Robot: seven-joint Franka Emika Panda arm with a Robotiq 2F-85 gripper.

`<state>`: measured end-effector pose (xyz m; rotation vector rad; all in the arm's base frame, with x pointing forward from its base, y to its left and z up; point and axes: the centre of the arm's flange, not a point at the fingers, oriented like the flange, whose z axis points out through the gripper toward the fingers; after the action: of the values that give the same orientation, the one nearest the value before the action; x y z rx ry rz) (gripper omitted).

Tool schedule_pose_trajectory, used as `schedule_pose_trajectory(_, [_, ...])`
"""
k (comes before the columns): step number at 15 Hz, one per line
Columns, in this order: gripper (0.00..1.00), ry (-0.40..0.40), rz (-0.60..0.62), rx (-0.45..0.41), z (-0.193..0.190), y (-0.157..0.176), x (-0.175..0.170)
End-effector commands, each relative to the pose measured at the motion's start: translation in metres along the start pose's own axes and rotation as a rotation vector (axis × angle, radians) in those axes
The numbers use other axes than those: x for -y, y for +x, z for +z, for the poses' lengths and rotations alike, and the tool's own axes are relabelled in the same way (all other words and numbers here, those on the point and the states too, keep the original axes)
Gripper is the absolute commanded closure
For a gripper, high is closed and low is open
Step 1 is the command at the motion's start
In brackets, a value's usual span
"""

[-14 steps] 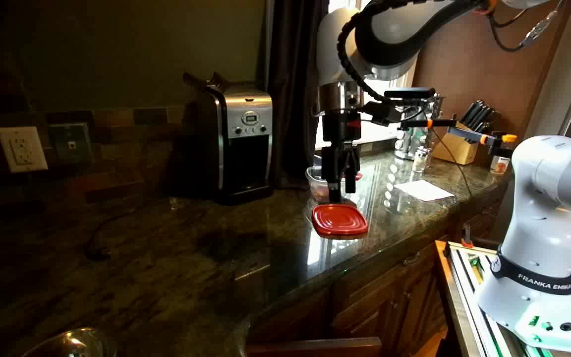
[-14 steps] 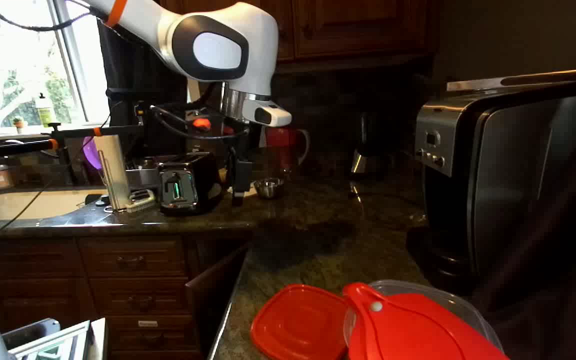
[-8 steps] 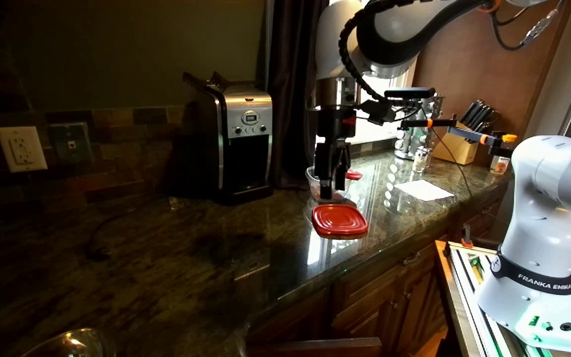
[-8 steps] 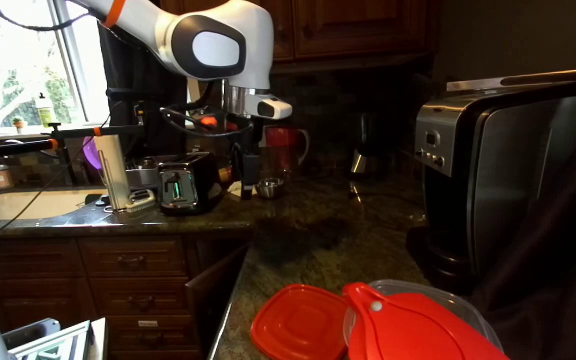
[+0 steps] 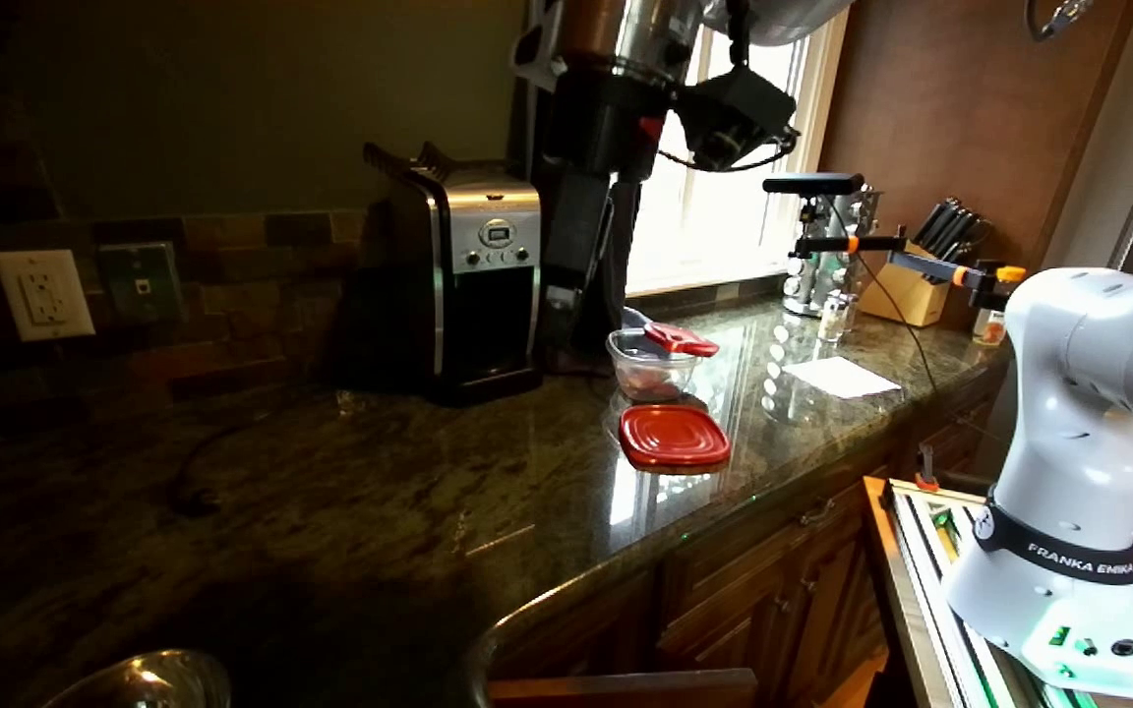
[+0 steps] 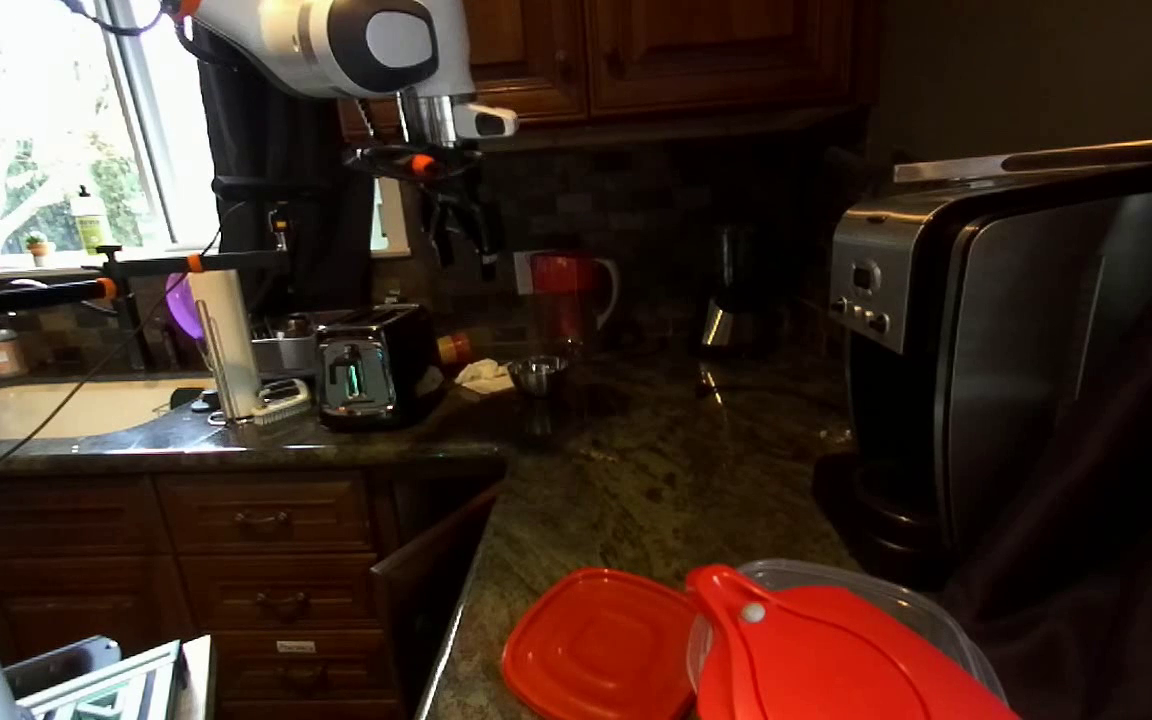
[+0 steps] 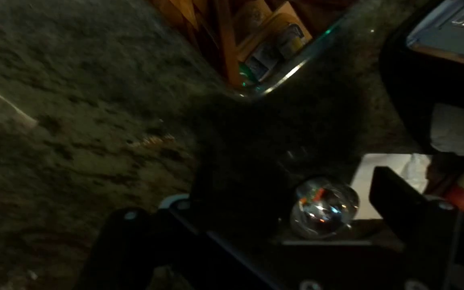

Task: Move the toaster to the right

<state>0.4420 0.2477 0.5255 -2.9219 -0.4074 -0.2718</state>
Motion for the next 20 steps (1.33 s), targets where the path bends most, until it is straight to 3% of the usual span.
schedule_pose_trajectory(1, [0.00, 0.029, -0.198, -0.040, 0.008, 0.053, 0.073])
schedule_pose_trajectory(3, [0.00, 0.067, -0.303, -0.062, 0.020, 0.063, 0.111])
schedule_pose_trajectory(5, [0.00, 0.094, -0.411, -0.051, 0.029, 0.061, 0.127])
schedule_pose_trajectory(6, [0.00, 0.076, -0.318, -0.058, 0.019, 0.043, 0.116])
schedule_pose_trajectory(11, [0.00, 0.093, -0.412, -0.034, 0.038, 0.056, 0.136])
schedule_pose_trajectory(17, [0.00, 0.187, -0.602, -0.108, 0.061, 0.063, 0.237])
schedule_pose_trajectory(20, [0.00, 0.218, -0.667, -0.118, 0.076, 0.061, 0.265])
